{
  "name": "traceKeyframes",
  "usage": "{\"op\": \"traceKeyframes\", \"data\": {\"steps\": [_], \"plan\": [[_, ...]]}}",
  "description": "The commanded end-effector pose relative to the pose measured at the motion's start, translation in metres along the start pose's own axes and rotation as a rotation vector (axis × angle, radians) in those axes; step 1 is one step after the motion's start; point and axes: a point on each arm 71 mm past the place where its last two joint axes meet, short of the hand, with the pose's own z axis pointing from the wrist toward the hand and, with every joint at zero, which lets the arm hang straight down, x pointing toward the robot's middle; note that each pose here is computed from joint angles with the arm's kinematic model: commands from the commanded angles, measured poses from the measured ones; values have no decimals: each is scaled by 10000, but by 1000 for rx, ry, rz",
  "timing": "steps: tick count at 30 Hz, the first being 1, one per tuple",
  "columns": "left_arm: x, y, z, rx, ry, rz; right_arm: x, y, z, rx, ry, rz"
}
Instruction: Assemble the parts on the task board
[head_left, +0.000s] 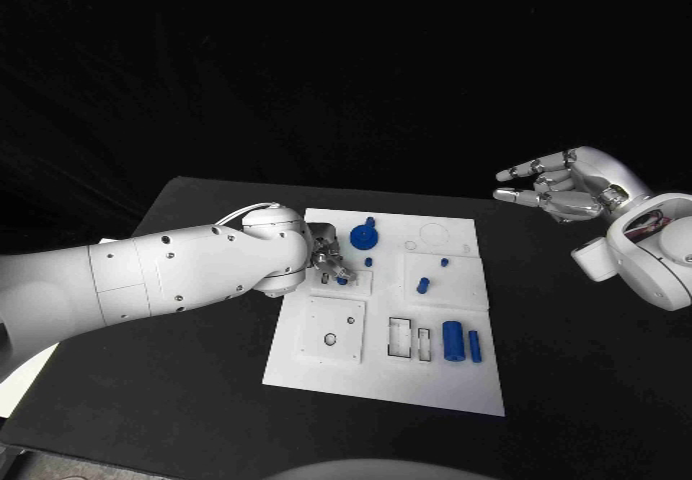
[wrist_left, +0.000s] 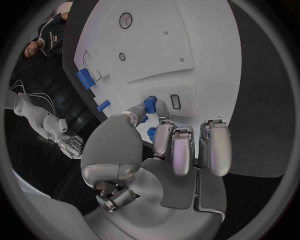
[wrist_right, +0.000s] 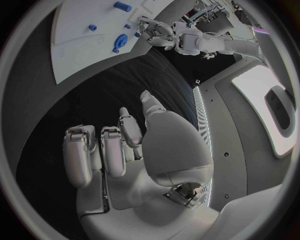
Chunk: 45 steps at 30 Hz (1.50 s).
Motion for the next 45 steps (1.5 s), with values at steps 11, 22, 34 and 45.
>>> {"op": "traceKeyframes", "data": {"steps": [11,22,34,45], "plan": [[55,37,21,-19,34,12,11,5,2,-6,9,7],[42,31,16,-17,19,-11,13,-4,4,-4,10,8],[38,25,-6,-10,20,-56,35,-33,0,3,15,10],[21,27,-33,-5,28,-75,59,-55,4,8,20,13]]}}
